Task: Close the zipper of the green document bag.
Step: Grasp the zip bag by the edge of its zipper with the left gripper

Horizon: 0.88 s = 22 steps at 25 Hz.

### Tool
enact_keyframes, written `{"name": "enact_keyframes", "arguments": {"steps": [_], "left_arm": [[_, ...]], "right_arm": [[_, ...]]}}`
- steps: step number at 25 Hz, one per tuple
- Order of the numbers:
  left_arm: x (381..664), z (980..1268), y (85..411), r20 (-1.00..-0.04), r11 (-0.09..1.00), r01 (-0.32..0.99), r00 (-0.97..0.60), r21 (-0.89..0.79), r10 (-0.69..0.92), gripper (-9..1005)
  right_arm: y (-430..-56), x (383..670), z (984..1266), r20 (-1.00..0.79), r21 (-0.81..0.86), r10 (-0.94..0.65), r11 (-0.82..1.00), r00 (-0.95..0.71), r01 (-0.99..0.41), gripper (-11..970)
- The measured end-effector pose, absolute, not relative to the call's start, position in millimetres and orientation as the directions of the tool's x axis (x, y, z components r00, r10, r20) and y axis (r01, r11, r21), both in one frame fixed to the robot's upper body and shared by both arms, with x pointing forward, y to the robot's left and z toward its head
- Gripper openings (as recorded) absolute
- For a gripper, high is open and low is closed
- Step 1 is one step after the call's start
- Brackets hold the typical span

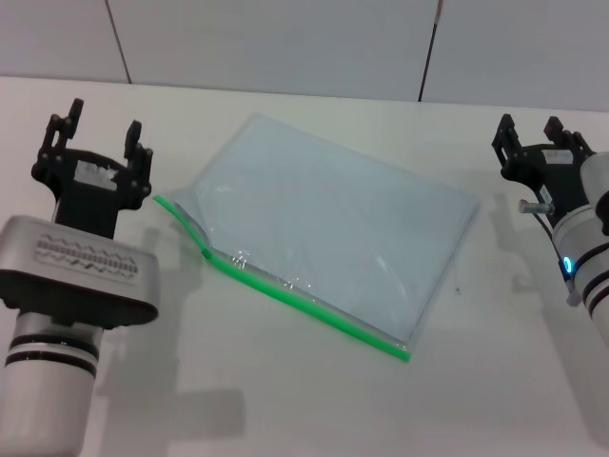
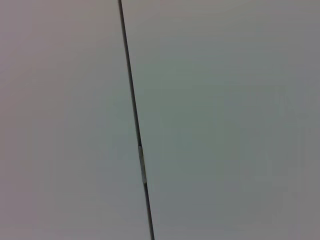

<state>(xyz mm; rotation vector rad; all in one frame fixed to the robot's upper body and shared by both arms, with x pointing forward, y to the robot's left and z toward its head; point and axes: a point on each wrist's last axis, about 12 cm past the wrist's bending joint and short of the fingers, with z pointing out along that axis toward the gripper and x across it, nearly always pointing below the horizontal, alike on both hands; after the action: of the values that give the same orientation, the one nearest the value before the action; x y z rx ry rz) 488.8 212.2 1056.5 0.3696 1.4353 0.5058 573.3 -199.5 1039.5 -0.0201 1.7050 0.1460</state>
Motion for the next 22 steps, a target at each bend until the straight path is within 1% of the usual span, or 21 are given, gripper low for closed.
{"name": "enact_keyframes", "arguments": {"steps": [5,10,12,15,17,20,22], "left_arm": [[487,1051,214,-0.766,0.762,-0.099,0.0,0.64,0.643,615],[488,1051,212,-0.763,0.761,-0.092,0.007,0.643,0.646,615],[489,1052,212,-0.78,0.777,-0.091,0.013,0.622,0.626,615],[491,1054,210,-0.854,0.853,-0.093,0.044,0.514,0.519,615],[493,1057,206,-0.923,0.926,-0.066,0.084,0.372,0.377,615],[495,1059,201,-0.968,0.974,-0.014,0.11,0.226,0.226,615],[497,1059,200,-0.978,0.985,0.005,0.117,0.174,0.172,615]], "right_arm": [[-199,574,1040,-0.988,0.084,0.07,0.991,-0.14,-0.099,613],[-199,574,1039,-0.988,0.084,0.069,0.991,-0.141,-0.102,612],[-199,574,1039,-0.988,0.083,0.069,0.991,-0.142,-0.102,611],[-199,574,1040,-0.988,0.084,0.069,0.991,-0.141,-0.101,611],[-199,574,1040,-0.988,0.084,0.069,0.991,-0.141,-0.101,611],[-198,574,1040,-0.988,0.084,0.069,0.991,-0.14,-0.104,610],[-197,574,1040,-0.988,0.085,0.07,0.991,-0.139,-0.106,610]]}}
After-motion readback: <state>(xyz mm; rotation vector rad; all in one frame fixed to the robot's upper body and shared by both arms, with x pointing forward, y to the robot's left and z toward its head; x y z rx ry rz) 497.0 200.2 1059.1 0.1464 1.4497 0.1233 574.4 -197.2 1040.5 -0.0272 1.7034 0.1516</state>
